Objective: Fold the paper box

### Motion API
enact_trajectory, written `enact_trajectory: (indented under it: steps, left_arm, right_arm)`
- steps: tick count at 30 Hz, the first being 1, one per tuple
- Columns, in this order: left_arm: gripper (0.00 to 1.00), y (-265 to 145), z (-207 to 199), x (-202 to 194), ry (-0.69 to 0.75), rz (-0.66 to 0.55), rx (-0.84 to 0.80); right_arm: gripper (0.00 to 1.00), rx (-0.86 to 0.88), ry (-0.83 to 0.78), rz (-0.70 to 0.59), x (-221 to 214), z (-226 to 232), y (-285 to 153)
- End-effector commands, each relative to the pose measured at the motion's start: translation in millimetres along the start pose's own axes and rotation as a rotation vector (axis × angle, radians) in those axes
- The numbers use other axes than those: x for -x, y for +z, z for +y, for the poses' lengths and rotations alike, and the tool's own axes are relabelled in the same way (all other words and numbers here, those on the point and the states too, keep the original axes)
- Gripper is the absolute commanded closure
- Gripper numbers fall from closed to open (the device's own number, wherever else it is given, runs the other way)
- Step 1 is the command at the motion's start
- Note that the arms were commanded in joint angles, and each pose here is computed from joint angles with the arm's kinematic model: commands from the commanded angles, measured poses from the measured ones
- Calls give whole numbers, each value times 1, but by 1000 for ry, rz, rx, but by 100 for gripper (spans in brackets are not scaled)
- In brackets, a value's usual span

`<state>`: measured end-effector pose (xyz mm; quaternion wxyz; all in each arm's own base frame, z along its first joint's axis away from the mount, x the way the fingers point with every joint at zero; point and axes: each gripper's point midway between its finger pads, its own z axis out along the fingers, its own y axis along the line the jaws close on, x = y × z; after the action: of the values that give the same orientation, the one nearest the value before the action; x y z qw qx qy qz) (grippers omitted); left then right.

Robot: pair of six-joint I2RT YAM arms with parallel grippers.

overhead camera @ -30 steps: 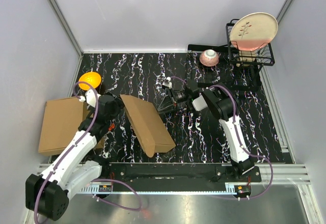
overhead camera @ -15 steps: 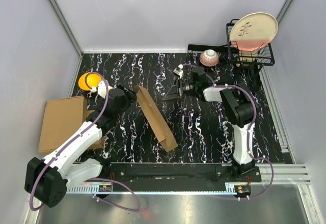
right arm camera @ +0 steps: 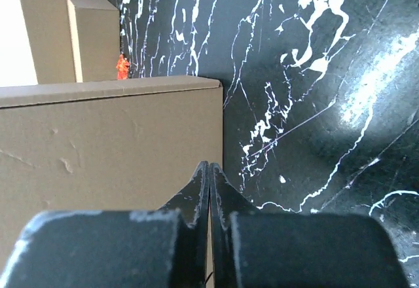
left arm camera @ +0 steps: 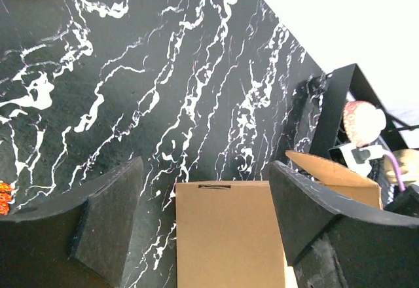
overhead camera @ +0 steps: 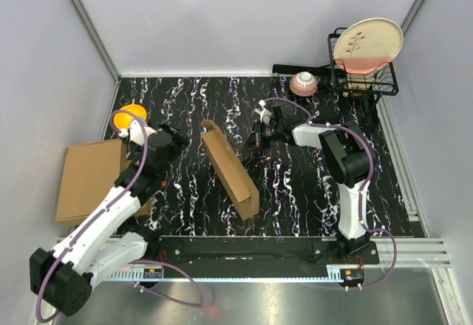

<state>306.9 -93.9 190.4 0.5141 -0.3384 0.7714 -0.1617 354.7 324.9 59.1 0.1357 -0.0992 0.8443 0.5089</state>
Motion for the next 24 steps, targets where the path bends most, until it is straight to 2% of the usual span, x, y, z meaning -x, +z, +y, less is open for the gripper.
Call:
enact_trajectory:
  steps: [1,4,9,12,16,19,24]
  left_arm:
    - [21,-16,16,12,26,-57,-6]
    - [23,-24,30,5,43,-42,-18]
    - [22,-41,46,17,41,-103,-36]
    - [22,-42,48,9,56,-51,-39]
    - [23,-37,49,-23,39,82,-54]
    - [24,-33,50,-39,13,128,-66]
    - [23,-32,53,-27,10,78,-34]
  right_arm:
    - [100,2,-87,-59,25,20,0]
    - [100,115,-92,-13,20,40,9]
    - [100,261,-106,96,0,70,25]
    - [100,284,-114,173,-20,75,36]
    - [100,325,-100,247,-41,75,41]
    - [100,346,-104,275,-51,77,39]
    - [100,370,-99,309,-61,77,35]
